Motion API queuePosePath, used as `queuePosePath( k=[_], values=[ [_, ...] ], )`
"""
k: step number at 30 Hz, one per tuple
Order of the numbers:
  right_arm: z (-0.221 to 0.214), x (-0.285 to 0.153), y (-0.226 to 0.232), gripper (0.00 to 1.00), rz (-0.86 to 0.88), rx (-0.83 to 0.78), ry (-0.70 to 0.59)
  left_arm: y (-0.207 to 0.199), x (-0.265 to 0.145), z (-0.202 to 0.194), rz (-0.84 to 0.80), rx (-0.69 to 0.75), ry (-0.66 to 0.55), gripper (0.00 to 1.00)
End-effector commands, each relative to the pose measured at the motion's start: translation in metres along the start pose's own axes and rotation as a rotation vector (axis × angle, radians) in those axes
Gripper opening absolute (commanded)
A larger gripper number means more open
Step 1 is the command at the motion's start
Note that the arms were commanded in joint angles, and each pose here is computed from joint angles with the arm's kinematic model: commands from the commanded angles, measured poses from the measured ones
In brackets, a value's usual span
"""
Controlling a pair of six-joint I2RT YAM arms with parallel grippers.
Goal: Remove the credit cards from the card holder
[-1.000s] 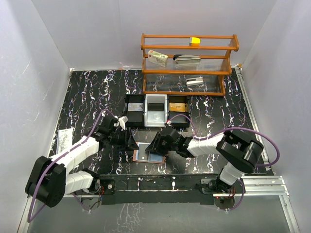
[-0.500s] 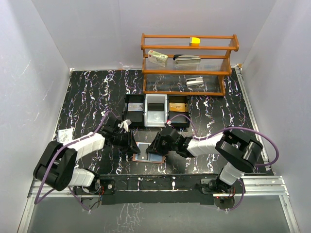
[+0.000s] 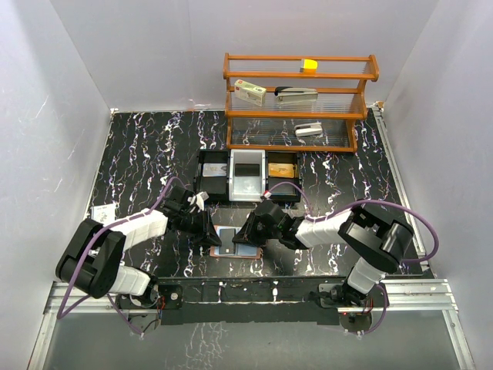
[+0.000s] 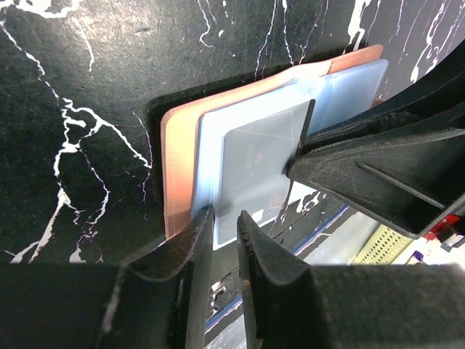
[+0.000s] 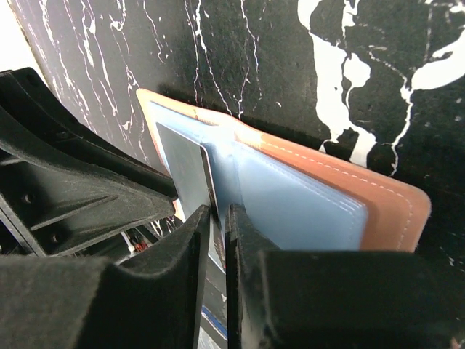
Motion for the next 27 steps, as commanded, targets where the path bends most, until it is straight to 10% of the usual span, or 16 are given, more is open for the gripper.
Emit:
queuePosePath(
  k=[1,27],
  values=[
    [-0.002,0.005,0.007,0.10,0.033,-0.011,0.007,0.008,0.001,-0.013,0.037,-0.008,0.055,0.19],
    [0.012,-0.013,-0.012,0.04,0.033,-0.062,0.094,0.010,-0.001,-0.008,0.069,0.005,0.046,0.14]
  ],
)
Point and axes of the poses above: each gripper's point midway between its finger pads, its own x axis out along the fingers, its own y axis along the line the jaws close on, z = x × y, the point moved 4 cm from there along -x, back along the fingers, and after that the axes turned 11 degrees about x, right-handed, at the moved point
